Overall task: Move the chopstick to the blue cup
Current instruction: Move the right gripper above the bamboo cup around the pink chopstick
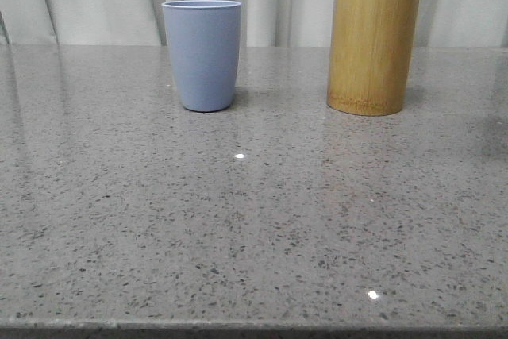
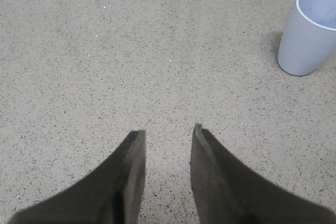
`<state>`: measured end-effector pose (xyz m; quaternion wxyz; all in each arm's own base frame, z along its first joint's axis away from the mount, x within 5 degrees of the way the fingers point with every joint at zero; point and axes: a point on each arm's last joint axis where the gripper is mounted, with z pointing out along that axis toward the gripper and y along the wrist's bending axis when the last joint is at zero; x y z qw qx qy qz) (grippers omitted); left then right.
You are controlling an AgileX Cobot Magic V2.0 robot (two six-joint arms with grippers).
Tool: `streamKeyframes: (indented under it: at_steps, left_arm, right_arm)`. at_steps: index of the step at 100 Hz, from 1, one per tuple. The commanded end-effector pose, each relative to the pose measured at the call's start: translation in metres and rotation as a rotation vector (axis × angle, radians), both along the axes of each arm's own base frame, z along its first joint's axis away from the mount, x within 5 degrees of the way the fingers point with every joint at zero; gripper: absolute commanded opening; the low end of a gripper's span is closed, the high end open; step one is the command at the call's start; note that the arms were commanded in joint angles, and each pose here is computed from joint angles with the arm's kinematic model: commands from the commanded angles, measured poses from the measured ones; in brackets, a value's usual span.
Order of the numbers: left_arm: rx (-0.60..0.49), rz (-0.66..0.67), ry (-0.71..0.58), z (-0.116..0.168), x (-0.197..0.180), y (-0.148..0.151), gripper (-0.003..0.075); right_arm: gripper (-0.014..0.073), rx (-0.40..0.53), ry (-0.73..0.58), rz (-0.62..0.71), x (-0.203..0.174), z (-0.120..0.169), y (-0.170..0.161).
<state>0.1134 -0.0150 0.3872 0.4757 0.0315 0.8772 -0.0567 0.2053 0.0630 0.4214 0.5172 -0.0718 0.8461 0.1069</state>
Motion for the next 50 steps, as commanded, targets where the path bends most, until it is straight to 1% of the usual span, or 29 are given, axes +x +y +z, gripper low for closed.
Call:
streamKeyframes:
  at_steps: [1, 20, 50]
  left_arm:
    - [-0.019, 0.009, -0.087, 0.013, 0.001, 0.0, 0.0207]
    - [-0.019, 0.009, -0.087, 0.013, 0.001, 0.0, 0.0207]
    - [-0.019, 0.009, -0.087, 0.013, 0.001, 0.0, 0.0207]
  right_arm:
    - [0.0461, 0.029, -0.11, 0.021, 0.011, 0.024, 0.008]
    - [0.0461, 0.023, -0.083, 0.058, 0.044, 0.025, 0.029]
    - [0.0461, 0.017, -0.064, 0.063, 0.086, 0.018, 0.046]
